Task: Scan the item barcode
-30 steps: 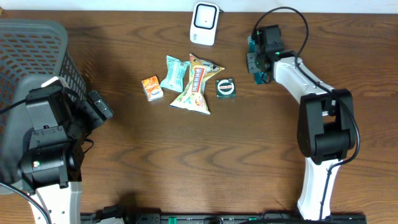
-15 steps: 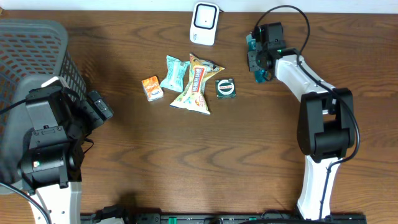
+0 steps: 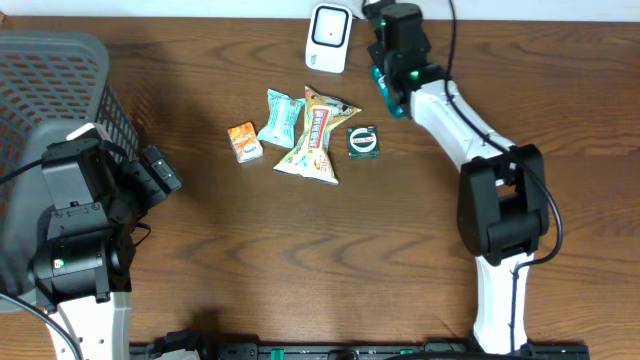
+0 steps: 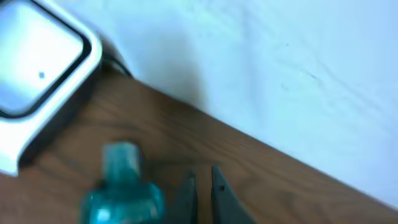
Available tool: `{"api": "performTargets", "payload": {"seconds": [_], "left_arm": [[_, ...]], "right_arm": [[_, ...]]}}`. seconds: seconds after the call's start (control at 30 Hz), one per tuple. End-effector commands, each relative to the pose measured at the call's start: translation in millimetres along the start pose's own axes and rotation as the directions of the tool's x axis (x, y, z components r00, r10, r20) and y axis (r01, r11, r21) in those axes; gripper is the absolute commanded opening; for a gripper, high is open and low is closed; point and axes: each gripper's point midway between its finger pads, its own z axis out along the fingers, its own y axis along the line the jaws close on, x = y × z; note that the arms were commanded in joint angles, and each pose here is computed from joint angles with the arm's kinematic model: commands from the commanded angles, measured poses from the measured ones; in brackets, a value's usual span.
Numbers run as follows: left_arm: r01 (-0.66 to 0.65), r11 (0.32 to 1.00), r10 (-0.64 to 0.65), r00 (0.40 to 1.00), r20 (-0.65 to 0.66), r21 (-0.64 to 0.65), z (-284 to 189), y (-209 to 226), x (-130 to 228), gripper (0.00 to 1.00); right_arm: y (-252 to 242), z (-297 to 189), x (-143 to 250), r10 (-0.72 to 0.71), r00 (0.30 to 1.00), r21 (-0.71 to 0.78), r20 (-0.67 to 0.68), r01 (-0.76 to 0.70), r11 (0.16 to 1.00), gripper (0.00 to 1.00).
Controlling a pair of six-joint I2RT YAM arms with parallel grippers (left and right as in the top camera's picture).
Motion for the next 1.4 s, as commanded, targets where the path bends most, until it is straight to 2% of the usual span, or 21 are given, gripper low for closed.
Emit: {"api": "performTargets", "payload": {"seconds": [0.0,0.07,0.17,0.27,0.47,0.73,0.93,1.0,1.23,1.37], "left_arm": [[0.013,1.000,-0.013,1.000,0.008,-0.015,-1,3,-3,0.98],[0.013,1.000,-0.013,1.000,0.008,-0.015,-1,3,-3,0.98],[0.013,1.000,-0.013,1.000,0.008,-0.015,-1,3,-3,0.98],[0.013,1.000,-0.013,1.000,0.008,-0.015,-1,3,-3,0.98],[0.013,1.000,-0.013,1.000,0.008,-0.015,-1,3,-3,0.98],[0.013,1.000,-0.013,1.000,0.008,-0.015,-1,3,-3,0.98],[0.013,1.000,-0.013,1.000,0.008,-0.015,-1,3,-3,0.98],[0.013,1.000,-0.013,1.000,0.008,-0.015,-1,3,-3,0.98],[0.013,1.000,-0.013,1.000,0.008,-0.015,-1,3,-3,0.98],[0.013,1.000,-0.013,1.000,0.008,-0.015,-1,3,-3,0.98]], "right_arm": [[-7,-4,10,-0.043,0.997,0.035,-0.065,0.046,0.998,0.08],[8,-3,26,0.007,0.994,-0.076,-0.107,-0.015,0.997,0.13],[26,-4,43,0.043,0.988,-0.238,-0.150,-0.078,0.968,0.39],[31,-7,58,0.076,0.975,-0.297,-0.210,-0.138,0.945,0.52],[46,-15,76,0.100,0.955,-0.423,-0.280,-0.216,0.880,0.59],[58,-19,84,0.020,0.955,-0.411,-0.296,-0.146,0.900,0.63],[68,-4,103,-0.017,0.945,-0.360,-0.327,-0.108,0.927,0.84],[69,2,109,-0.027,0.942,-0.330,-0.335,-0.090,0.940,0.86],[77,17,122,-0.081,0.938,-0.287,-0.338,-0.021,0.958,0.86],[80,21,127,-0.084,0.935,-0.287,-0.345,-0.020,0.958,0.78]]}}
